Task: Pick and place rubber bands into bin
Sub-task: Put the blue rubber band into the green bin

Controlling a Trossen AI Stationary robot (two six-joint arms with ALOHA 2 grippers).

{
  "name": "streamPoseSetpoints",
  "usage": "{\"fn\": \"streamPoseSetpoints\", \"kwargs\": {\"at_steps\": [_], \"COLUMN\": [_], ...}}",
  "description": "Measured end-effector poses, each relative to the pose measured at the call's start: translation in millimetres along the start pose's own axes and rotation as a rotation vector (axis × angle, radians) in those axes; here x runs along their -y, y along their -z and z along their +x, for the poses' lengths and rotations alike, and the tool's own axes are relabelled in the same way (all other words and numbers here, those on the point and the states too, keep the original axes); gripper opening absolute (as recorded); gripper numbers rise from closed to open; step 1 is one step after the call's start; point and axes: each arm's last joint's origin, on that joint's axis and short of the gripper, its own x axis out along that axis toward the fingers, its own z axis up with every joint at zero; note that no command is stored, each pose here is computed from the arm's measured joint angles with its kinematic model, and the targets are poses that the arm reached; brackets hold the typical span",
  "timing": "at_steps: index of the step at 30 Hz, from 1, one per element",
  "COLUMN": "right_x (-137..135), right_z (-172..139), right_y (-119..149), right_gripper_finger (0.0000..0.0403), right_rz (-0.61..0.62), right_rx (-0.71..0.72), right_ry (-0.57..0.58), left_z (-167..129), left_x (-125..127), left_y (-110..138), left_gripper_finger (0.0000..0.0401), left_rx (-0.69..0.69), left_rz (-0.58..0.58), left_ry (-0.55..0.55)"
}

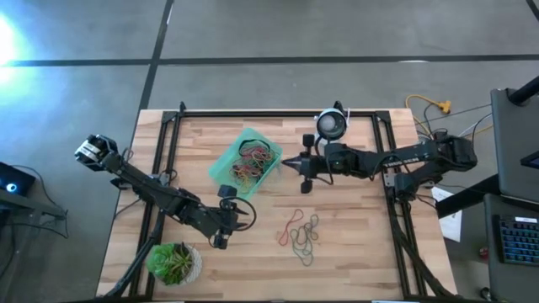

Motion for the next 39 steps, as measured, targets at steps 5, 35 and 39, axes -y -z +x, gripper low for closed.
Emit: {"fn": "streamPoseSetpoints", "kwargs": {"at_steps": [5,35,39], "right_x": [2.3,51.3,52.4], "right_z": [14.6,138.4,135.9], "right_y": [7.8,29.9,24.2], "right_gripper_finger": [0.0009,0.0011,0.0032], "right_rz": [-0.006,0.285,0.297], "right_rx": [0.035,-0.379,-0.354], "right_ry": [0.041,0.027,-0.016], "left_z": [-0.1,1.2,1.2], "left_x": [0.2,0.5,0.4], "left_y": [0.1,3.9,3.1], "left_gripper_finger": [0.0125,0.0125,0.0125], "left_rx": [0.0,-0.011,-0.004], "left_rz": [0.001,0.006,0.002], "left_ry": [0.001,0.0,0.0]}}
